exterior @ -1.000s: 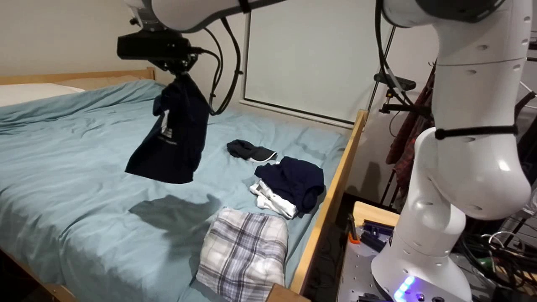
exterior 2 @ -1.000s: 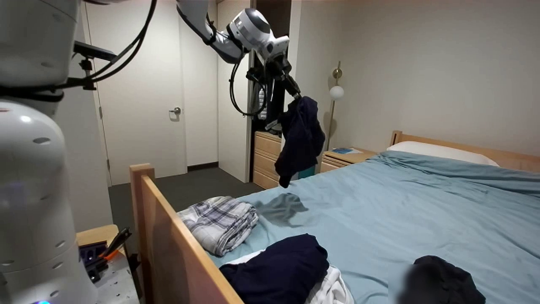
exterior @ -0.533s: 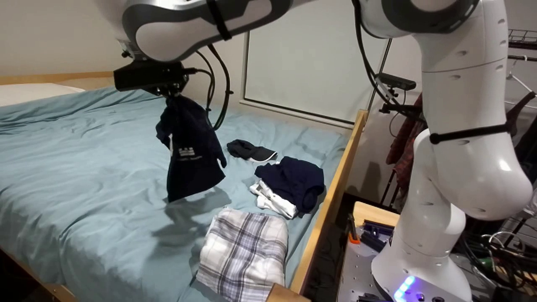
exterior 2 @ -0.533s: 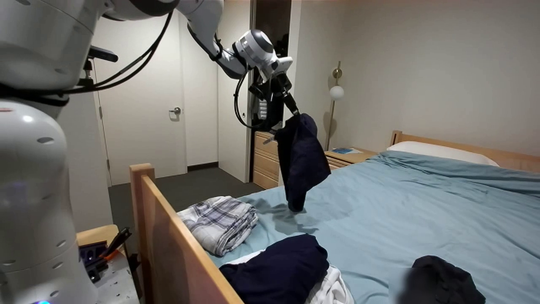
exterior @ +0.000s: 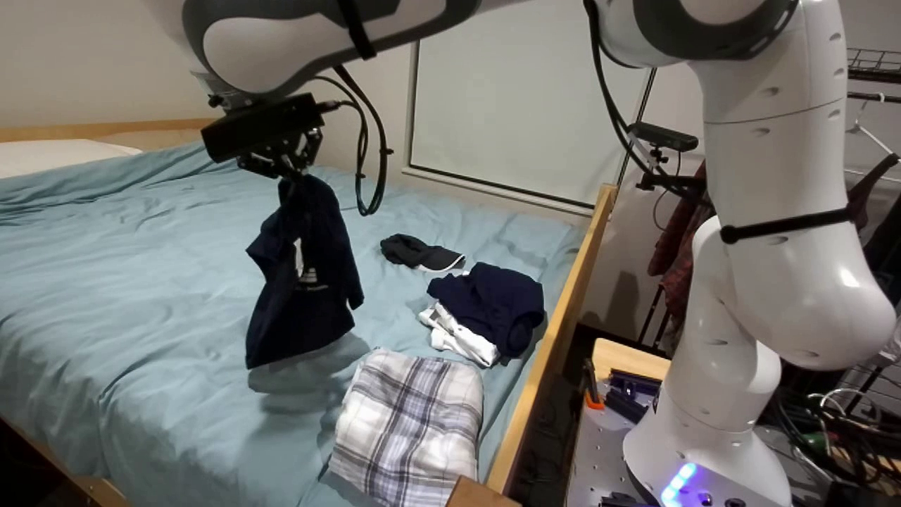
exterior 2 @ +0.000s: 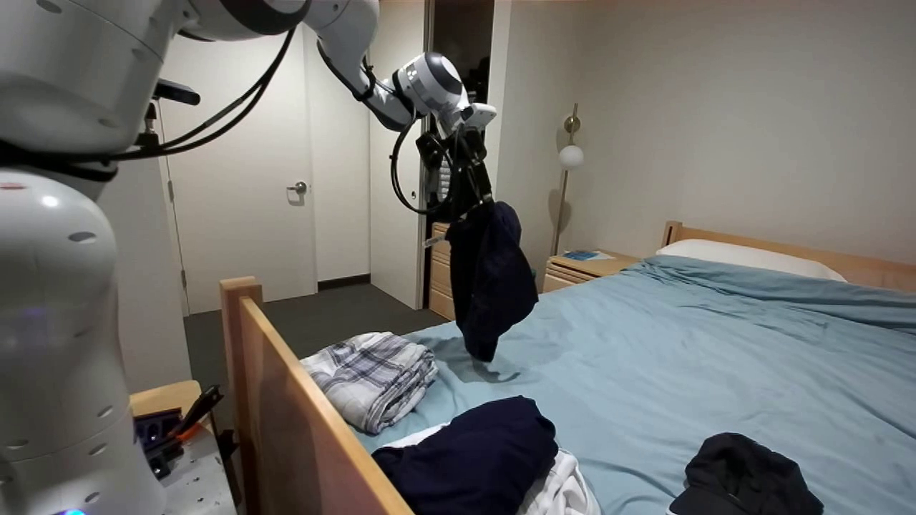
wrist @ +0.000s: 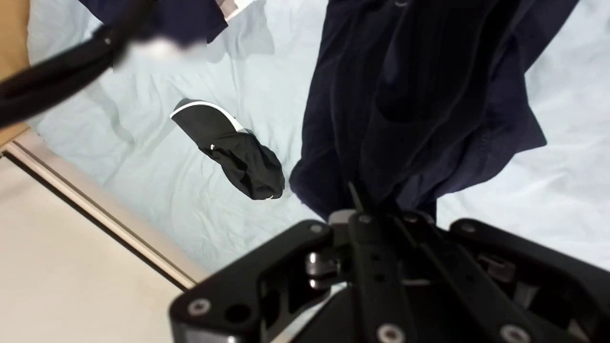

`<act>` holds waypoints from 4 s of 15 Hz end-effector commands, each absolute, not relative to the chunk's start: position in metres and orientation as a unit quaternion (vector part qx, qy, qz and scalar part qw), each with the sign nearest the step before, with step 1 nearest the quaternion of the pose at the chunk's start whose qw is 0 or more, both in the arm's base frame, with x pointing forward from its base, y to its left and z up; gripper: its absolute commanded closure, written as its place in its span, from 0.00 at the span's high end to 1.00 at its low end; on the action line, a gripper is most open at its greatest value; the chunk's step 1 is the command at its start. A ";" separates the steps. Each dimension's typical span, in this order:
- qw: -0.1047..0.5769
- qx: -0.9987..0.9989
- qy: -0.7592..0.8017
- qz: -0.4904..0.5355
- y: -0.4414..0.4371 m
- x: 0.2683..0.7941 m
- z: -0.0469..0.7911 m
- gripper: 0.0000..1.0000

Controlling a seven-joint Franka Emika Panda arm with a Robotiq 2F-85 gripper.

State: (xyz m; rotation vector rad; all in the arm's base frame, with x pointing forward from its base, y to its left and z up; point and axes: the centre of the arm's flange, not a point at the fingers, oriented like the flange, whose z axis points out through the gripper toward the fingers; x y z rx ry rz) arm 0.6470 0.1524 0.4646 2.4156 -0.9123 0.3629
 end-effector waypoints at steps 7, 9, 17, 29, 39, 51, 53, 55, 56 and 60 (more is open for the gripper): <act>0.276 0.911 -0.294 0.091 0.174 0.639 0.466 0.01; 0.273 0.907 -0.309 0.084 0.163 0.644 0.465 0.01; 0.269 0.905 -0.325 0.044 0.150 0.630 0.447 0.01; 0.294 0.886 -0.358 0.020 0.133 0.637 0.439 0.01; 0.272 0.903 -0.331 0.029 0.163 0.611 0.479 0.01; 0.262 0.918 -0.299 -0.019 0.148 0.655 0.381 0.01; 0.258 0.918 -0.300 -0.008 0.150 0.670 0.353 0.01; 0.251 0.919 -0.303 0.003 0.152 0.683 0.331 0.01; 0.245 0.920 -0.307 0.006 0.153 0.687 0.323 0.01; 0.239 0.913 -0.328 0.032 0.152 0.701 0.306 0.01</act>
